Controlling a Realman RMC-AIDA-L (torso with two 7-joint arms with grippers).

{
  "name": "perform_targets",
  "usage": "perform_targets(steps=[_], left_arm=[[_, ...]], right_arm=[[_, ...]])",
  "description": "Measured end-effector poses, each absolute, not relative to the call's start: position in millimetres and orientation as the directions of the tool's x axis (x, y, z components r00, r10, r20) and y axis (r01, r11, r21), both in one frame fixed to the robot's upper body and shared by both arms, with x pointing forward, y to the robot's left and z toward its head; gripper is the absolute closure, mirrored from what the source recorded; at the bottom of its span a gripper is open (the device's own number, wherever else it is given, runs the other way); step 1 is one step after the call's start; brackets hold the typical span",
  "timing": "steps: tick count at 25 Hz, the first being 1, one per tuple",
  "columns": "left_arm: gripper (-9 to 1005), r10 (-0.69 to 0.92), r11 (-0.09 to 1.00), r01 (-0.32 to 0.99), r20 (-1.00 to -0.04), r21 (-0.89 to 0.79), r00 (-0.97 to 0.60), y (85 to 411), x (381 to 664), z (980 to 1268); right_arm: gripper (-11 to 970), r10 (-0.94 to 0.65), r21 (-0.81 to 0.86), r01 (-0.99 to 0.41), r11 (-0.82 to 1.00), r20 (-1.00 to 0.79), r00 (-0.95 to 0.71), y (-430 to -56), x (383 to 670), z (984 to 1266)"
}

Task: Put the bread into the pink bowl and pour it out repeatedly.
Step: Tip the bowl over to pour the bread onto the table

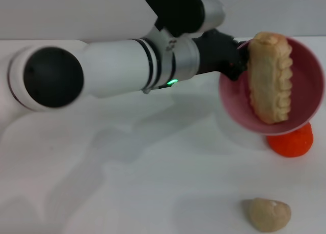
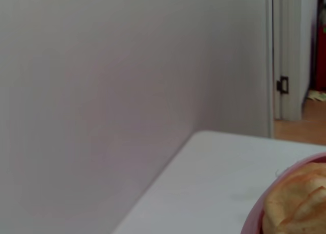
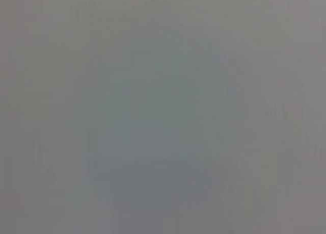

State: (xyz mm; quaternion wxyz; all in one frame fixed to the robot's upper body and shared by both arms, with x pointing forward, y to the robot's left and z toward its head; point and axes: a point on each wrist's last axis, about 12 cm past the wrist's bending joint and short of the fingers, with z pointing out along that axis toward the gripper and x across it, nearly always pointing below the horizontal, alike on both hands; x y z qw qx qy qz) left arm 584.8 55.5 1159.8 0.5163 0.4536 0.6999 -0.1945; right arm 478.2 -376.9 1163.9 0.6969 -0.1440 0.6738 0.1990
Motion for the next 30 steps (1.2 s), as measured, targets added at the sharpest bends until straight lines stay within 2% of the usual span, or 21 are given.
perform_targets(steps=[9, 20, 30], left_arm=[[923, 0.447, 0.51, 0.79, -0.889, 0.341, 0.095, 43.9, 578.3, 1154.7], [923, 0.523, 0.518, 0.728, -0.84, 0.449, 0.146, 57.4, 591.8, 1140.7], [922, 0.605, 0.484, 0.67, -0.768, 0.563, 0.209, 69.4, 599.9, 1133.2]], right_arm=[[506, 0.085, 0.067, -0.501, 0.863, -0.996, 0.013, -371.8, 477.1, 1164.8], [505, 0.089, 0.067, -0.522, 0.851, -0.996, 0.018, -369.0, 476.3, 1167.0], [506, 0.096, 0.074, -0.533, 0.843, -0.995, 0.013, -367.4, 475.4, 1165.5]])
